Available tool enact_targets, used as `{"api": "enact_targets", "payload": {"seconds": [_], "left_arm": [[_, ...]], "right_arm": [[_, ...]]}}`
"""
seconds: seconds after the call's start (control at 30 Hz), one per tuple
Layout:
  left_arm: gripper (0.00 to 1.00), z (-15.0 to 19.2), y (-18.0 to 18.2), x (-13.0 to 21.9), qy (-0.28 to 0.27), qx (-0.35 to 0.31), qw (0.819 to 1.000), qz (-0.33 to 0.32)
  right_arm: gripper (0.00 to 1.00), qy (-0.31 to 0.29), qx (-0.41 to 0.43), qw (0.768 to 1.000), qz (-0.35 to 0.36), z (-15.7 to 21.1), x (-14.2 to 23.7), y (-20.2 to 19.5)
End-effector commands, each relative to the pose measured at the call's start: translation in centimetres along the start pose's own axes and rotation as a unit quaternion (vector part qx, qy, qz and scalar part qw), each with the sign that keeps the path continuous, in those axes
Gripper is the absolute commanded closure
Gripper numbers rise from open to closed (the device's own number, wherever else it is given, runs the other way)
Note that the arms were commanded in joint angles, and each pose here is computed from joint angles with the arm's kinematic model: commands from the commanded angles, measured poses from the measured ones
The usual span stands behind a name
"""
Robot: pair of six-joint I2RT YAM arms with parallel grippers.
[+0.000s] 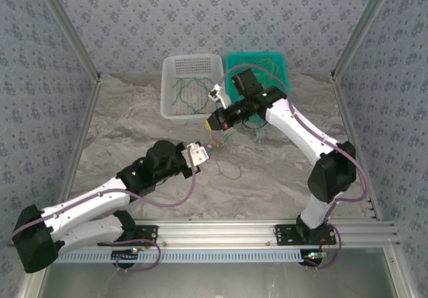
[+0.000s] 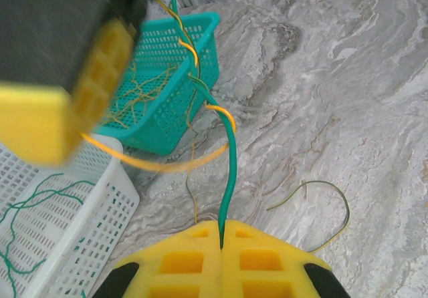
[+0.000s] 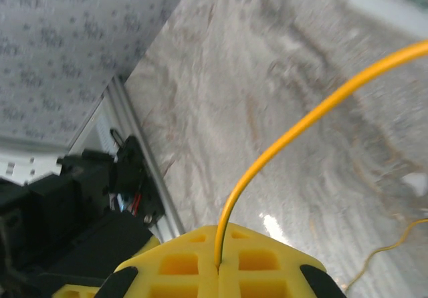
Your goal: Untangle the cables
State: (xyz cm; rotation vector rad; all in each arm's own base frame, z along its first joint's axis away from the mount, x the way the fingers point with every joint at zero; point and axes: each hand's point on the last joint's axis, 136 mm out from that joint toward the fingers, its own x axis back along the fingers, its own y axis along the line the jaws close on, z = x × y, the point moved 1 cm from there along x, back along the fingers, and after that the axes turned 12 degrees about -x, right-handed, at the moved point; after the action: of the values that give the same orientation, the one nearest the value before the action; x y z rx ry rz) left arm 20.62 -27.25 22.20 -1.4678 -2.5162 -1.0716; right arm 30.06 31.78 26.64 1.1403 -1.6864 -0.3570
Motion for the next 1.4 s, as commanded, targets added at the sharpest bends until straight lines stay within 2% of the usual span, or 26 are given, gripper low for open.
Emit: {"api": "enact_targets", "payload": {"seconds": [0.0,0.17,0.33,0.53,0.77,0.9,1.03,1.17,1.3,1.37], "left_arm": [[1.0,-1.7,0.7,0.0,-0.03,-0.002,1.0,-0.007],[1.0,-2.3,0.3,0.0,-0.046,0.002,0.999,0.006],[1.0,-2.4,-0.2,0.0,-0.053,0.011,0.998,0.02],[1.0,-4.7,0.1,1.7,-0.103,0.023,0.994,0.029],[1.0,-5.7,0.0,3.3,-0.121,0.018,0.992,0.041],[1.0,-2.7,2.1,3.5,-0.093,0.051,0.994,-0.013],[1.0,0.5,6.0,4.6,-0.065,0.088,0.988,-0.108],[1.0,1.3,10.0,6.3,-0.068,0.113,0.973,-0.192],[1.0,1.8,14.1,8.7,-0.059,0.124,0.948,-0.286],[1.0,1.6,15.6,10.0,-0.064,0.123,0.939,-0.314]], "right_arm": [[1.0,-0.083,0.005,0.995,0.056,-2.8,2.8,-0.5],[1.0,-0.153,-0.009,0.979,0.133,-5.5,5.5,-3.2],[1.0,-0.197,-0.018,0.961,0.194,-7.9,7.8,-5.6],[1.0,-0.214,-0.027,0.943,0.253,-9.2,9.5,-9.3],[1.0,-0.226,-0.054,0.921,0.311,-9.9,12.7,-14.1],[1.0,-0.245,-0.069,0.91,0.329,-9.4,15.4,-15.1],[1.0,-0.277,-0.085,0.897,0.334,-8.3,18.1,-14.7],[1.0,-0.305,-0.1,0.882,0.344,-7.0,20.3,-14.1],[1.0,-0.341,-0.108,0.868,0.346,-5.5,22.4,-12.6],[1.0,-0.357,-0.109,0.862,0.344,-4.7,23.4,-11.6]]}}
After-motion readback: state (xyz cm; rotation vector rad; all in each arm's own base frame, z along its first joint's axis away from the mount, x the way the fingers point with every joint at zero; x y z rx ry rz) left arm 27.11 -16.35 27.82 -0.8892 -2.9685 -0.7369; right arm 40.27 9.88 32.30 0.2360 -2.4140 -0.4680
